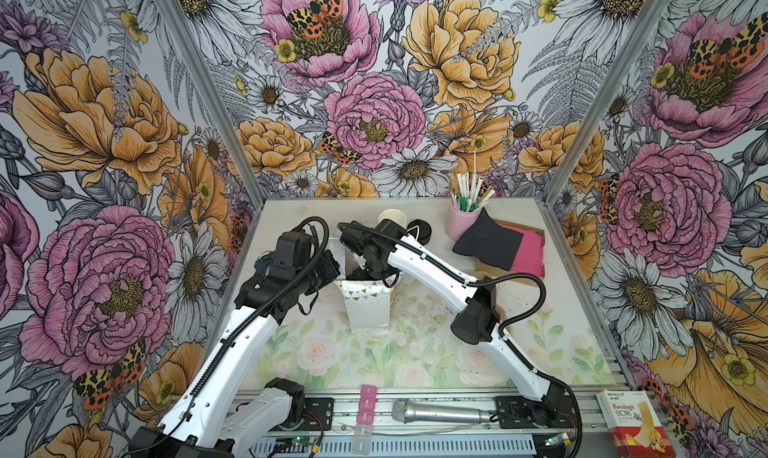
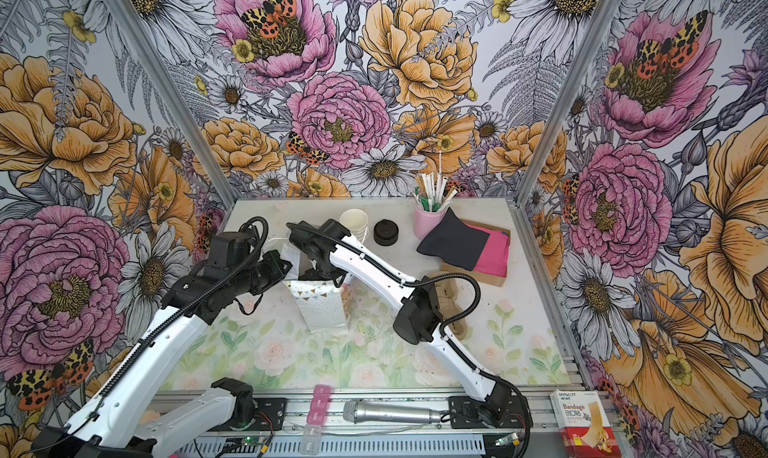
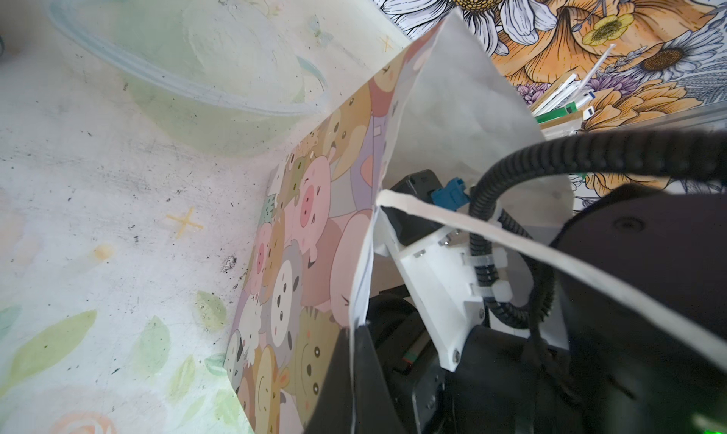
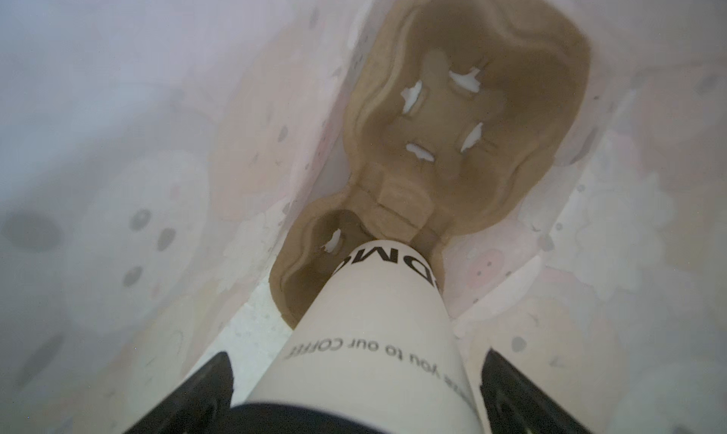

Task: Pack a coffee takeout order
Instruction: Place the coffee cup in the cup tray.

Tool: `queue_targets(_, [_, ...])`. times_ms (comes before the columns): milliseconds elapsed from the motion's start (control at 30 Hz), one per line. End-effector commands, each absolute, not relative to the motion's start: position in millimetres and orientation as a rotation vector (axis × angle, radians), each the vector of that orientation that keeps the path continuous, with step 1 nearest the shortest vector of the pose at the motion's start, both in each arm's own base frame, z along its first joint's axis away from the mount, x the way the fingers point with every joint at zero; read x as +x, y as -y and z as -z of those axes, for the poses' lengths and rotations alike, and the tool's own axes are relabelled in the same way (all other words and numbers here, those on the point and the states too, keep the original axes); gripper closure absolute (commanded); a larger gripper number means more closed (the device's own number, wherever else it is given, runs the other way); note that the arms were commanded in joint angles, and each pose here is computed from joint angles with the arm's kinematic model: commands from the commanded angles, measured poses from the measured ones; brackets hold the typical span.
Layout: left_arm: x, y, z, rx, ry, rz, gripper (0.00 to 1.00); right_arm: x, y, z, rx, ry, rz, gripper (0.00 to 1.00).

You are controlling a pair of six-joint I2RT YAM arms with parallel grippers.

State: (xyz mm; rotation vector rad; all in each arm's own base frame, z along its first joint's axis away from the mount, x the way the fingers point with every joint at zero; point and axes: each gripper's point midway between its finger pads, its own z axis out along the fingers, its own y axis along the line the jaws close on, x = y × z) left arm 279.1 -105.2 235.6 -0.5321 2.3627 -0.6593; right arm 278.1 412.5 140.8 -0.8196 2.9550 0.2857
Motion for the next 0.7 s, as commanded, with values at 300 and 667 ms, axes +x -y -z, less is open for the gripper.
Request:
queue_targets(300, [277,100,-230,-0.506,-2.381,0.600,1.00,291,-414,-216,-0.731,-2.757,-0.408,0.01])
queue_targets(667, [277,101,-231,-0.496,-2.379,0.601,1.00,299,-410,-236,-0.676,-2.694,-0.411,0.01])
